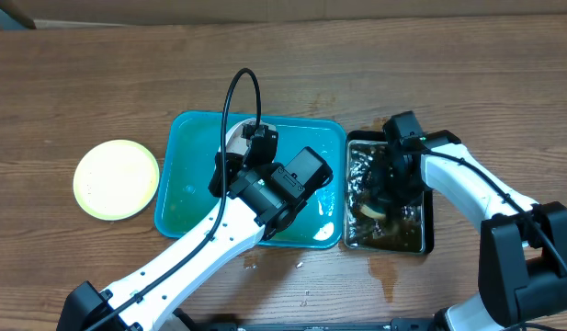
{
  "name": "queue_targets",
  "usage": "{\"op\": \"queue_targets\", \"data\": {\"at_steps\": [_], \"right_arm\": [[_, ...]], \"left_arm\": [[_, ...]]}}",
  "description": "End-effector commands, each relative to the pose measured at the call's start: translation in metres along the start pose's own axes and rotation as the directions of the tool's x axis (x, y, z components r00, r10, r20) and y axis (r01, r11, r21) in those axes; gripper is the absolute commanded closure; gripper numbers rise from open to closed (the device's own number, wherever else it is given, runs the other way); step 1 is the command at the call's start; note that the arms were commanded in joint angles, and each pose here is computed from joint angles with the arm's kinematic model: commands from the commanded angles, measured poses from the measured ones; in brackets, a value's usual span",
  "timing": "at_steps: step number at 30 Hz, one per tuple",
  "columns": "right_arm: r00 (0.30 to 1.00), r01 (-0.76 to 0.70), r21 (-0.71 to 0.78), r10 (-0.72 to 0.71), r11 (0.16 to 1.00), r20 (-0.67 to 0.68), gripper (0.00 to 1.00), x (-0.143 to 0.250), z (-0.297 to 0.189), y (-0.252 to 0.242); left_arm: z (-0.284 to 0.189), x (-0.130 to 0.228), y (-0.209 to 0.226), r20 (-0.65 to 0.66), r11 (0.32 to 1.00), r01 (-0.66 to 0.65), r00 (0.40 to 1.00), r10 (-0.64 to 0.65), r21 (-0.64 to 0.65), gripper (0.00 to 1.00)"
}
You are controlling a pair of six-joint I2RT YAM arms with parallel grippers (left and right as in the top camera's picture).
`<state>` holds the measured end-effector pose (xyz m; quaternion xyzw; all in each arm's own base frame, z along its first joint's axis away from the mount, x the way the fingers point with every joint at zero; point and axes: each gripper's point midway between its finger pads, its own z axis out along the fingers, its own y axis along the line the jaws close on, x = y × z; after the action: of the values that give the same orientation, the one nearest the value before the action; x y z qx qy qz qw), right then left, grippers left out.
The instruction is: Clean dirty plates on tray and stack at the side
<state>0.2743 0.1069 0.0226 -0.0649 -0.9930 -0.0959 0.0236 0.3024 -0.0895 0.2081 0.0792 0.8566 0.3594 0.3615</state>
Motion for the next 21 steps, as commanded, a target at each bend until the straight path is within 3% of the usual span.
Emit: {"op": "queue_targets", "data": {"at_steps": [1, 3, 4, 5, 7, 9, 13, 19, 21], "right_arm": [[0.989, 0.143, -0.083, -0.145, 0.986, -0.016, 0.96, 0.004, -0.001, 0.017], [0.992, -0.122, 0.130, 0.117, 0.984, 0.050, 0.96, -0.005, -0.002, -0.023], [0.975, -0.215, 0.170, 0.204, 0.962, 0.084, 0.96, -0.007, -0.004, -0.031], [0.975, -0.217, 0.142, 0.207, 0.966, 0.082, 0.96, -0.009, -0.003, -0.026], [0.999, 0.048, -0.053, -0.047, 0.997, 0.028, 0.96, -0.008, -0.001, 0.014], [0.964, 0.266, -0.191, -0.266, 0.945, 0.028, 0.96, 0.001, -0.003, 0.040], [0.994, 0.058, 0.052, -0.062, 0.997, 0.090, 0.96, -0.021, -0.002, -0.003], [0.980, 0.103, 0.060, -0.112, 0.993, 0.164, 0.91, -0.040, -0.004, -0.002], [0.976, 0.112, 0.056, -0.121, 0.992, 0.180, 0.83, -0.044, -0.005, 0.000]], "left_arm": [[-0.001, -0.001, 0.006, 0.008, 0.999, 0.045, 0.999, -0.044, -0.008, 0.96], [-0.001, -0.001, 0.006, 0.007, 0.999, 0.044, 0.999, -0.044, -0.007, 0.96], [-0.001, -0.001, 0.005, 0.006, 0.999, 0.044, 0.999, -0.044, -0.004, 0.96], [-0.001, 0.000, 0.005, 0.003, 0.999, 0.044, 0.999, -0.044, 0.000, 0.96], [-0.001, 0.000, 0.003, -0.001, 0.999, 0.044, 0.999, -0.044, 0.007, 0.96], [-0.001, 0.000, 0.003, -0.002, 0.999, 0.044, 0.999, -0.044, 0.008, 0.96], [0.000, 0.001, 0.002, -0.007, 0.998, 0.059, 0.998, -0.059, 0.015, 0.96], [0.008, 0.009, 0.000, -0.070, 0.992, 0.118, 0.991, -0.115, 0.047, 0.96], [0.014, 0.014, 0.000, -0.109, 0.988, 0.138, 0.985, -0.131, 0.064, 0.96]]}}
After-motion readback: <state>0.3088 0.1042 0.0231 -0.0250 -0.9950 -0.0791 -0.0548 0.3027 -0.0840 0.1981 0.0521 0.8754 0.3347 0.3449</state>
